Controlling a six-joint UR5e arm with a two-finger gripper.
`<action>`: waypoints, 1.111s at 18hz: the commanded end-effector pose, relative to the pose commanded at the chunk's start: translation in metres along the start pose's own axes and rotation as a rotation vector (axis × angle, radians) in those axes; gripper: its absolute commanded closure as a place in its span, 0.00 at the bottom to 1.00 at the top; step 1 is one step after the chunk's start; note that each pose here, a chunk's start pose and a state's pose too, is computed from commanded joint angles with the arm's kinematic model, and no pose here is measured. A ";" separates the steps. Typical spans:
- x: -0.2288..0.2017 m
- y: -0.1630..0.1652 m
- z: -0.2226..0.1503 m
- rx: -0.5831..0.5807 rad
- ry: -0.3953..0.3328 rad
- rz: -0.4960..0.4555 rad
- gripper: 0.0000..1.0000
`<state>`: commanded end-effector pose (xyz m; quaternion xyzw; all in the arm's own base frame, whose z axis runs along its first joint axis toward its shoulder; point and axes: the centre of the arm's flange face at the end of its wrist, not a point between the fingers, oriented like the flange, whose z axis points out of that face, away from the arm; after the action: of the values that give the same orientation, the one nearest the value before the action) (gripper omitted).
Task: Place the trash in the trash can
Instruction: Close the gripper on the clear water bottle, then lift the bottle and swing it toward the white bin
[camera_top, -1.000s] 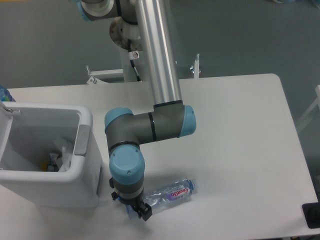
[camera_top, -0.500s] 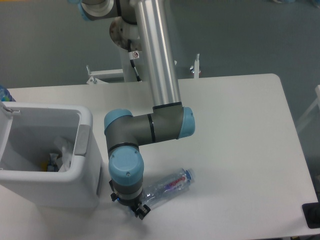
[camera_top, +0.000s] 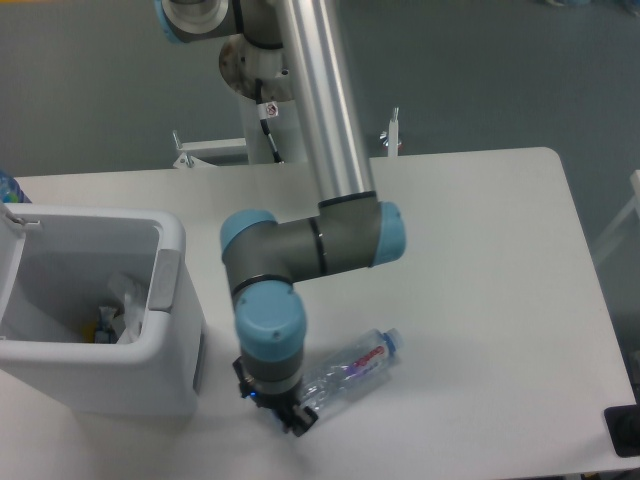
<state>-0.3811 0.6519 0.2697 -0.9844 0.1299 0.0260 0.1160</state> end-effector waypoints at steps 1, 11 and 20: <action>-0.014 0.005 -0.014 0.051 0.003 -0.020 0.63; -0.067 0.036 -0.160 0.641 0.216 -0.318 0.63; -0.054 0.027 -0.317 0.965 0.382 -0.415 0.63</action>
<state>-0.4336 0.5652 0.5764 -0.8119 -0.0509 -0.2387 0.5304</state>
